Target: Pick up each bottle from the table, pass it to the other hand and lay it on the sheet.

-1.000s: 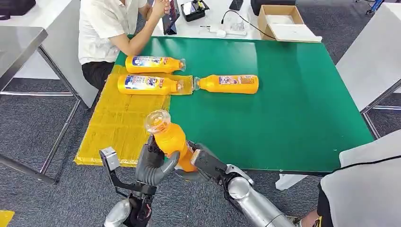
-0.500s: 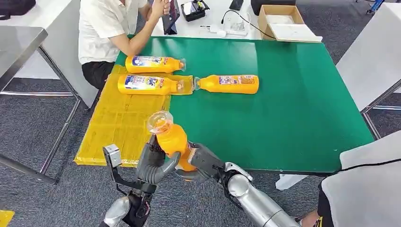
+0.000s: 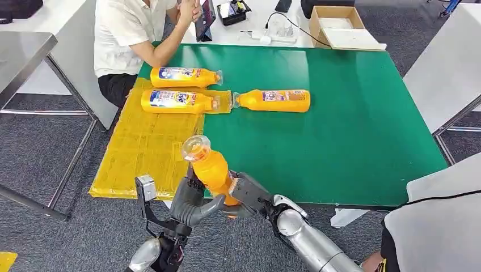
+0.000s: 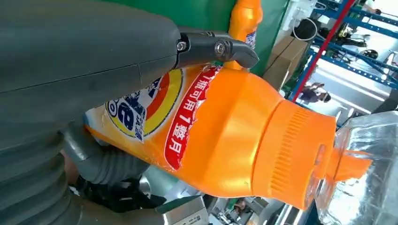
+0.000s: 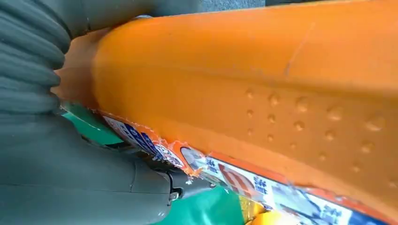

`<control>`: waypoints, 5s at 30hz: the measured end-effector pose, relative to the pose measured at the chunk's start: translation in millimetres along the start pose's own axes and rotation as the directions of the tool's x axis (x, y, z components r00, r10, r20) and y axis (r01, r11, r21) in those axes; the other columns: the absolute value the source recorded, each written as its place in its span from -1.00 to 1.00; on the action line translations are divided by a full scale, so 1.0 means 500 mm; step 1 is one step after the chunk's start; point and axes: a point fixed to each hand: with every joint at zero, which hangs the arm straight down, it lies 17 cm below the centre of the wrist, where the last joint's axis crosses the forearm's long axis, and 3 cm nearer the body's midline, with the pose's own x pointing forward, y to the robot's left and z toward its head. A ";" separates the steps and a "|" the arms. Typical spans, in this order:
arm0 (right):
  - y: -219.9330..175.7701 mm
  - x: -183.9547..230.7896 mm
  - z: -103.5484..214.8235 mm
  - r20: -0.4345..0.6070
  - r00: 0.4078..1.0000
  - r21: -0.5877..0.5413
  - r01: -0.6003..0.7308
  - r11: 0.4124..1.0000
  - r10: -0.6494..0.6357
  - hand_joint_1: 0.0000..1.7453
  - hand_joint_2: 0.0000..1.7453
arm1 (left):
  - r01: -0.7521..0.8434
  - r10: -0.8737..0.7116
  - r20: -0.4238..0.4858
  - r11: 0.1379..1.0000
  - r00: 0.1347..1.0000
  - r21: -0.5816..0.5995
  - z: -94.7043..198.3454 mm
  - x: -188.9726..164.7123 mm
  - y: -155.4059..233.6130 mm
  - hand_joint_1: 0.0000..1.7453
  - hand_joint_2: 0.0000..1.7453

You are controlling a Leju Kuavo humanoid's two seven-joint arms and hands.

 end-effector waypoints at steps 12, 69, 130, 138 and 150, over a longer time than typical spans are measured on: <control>0.000 -0.003 0.001 -0.007 1.000 0.002 -0.005 1.000 0.005 1.00 1.00 | -0.060 0.062 -0.057 0.998 0.996 0.032 -0.002 -0.024 0.014 -1.00 1.00; -0.025 0.062 -0.023 0.075 0.997 -0.088 -0.028 0.996 0.035 -1.00 1.00 | 0.009 -0.008 -0.006 0.997 1.000 0.078 -0.040 -0.014 0.053 1.00 1.00; -0.126 0.306 0.088 0.454 0.891 -0.542 0.267 0.797 0.009 -1.00 -1.00 | 0.978 -0.831 -0.532 -0.065 -0.164 -0.199 -0.116 -0.011 0.581 1.00 1.00; -0.116 0.291 0.084 0.452 0.892 -0.528 0.289 0.798 -0.024 -1.00 -1.00 | 0.967 -0.894 -0.448 0.103 -0.012 -0.232 -0.142 -0.045 0.525 -1.00 1.00; -0.096 0.277 0.086 0.446 0.894 -0.513 0.299 0.805 -0.047 -1.00 -1.00 | 0.966 -0.955 -0.296 0.072 -0.006 -0.250 -0.186 -0.051 0.419 -1.00 1.00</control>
